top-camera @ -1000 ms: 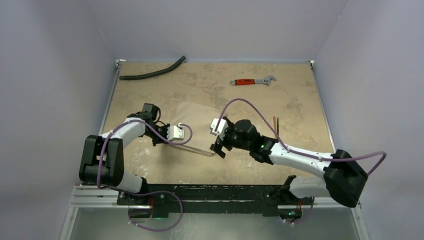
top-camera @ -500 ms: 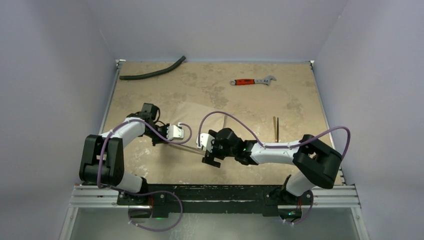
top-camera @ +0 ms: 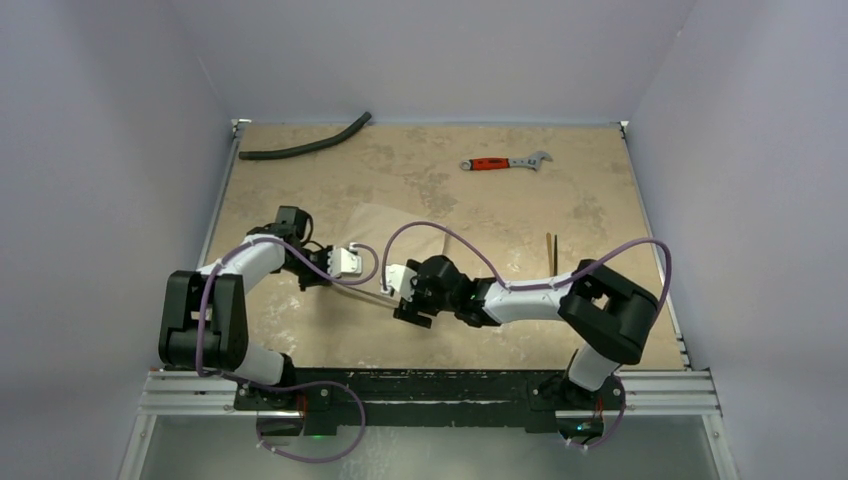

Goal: Fold the napkin into a case and place the utensils inside
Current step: Pick up the upper triangle-folded napkin from the center of the board.

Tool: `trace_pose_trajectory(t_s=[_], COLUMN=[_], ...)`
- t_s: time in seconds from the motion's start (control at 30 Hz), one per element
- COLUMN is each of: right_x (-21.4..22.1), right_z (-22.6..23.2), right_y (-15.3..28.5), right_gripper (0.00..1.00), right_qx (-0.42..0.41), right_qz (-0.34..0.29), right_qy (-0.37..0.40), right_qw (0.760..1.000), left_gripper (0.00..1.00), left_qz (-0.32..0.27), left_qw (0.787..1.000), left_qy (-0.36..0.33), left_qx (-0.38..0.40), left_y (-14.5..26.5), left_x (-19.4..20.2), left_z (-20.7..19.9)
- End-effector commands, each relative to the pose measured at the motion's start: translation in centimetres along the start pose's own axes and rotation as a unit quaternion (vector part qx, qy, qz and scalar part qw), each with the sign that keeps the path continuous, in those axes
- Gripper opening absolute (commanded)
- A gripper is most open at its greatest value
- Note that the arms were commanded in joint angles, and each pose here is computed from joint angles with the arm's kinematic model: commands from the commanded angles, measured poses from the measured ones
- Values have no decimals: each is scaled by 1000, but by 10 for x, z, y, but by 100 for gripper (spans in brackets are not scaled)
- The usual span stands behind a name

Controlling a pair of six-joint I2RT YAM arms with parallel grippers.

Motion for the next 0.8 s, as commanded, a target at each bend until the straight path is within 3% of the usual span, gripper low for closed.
trace_pose_trajectory(t_s=[0.0, 0.37, 0.77], right_x=[-14, -26, -17], right_z=[2, 29, 36], right_y=[-3, -3, -24], right_gripper=[80, 87, 74], right_qx=[16, 73, 73], right_qz=[-4, -26, 11], right_qy=[20, 8, -39], right_qw=[1000, 997, 996], left_gripper=[0, 0, 0], left_qz=[9, 9, 24], left_qw=[1000, 1000, 999], left_qy=[8, 20, 27], left_qx=[-1, 2, 2], left_y=[7, 14, 21], left_x=[13, 23, 29], left_z=[2, -6, -9])
Point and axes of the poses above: each gripper's point midway between its finger pads, its own y axis back along the fingers, its own z axis along the line the jaws close on, x = y × z, the point moved 9 cm from there along y, back along the fingers, and after that the axes turned 1 degree about -y, right-handed, at the moved point
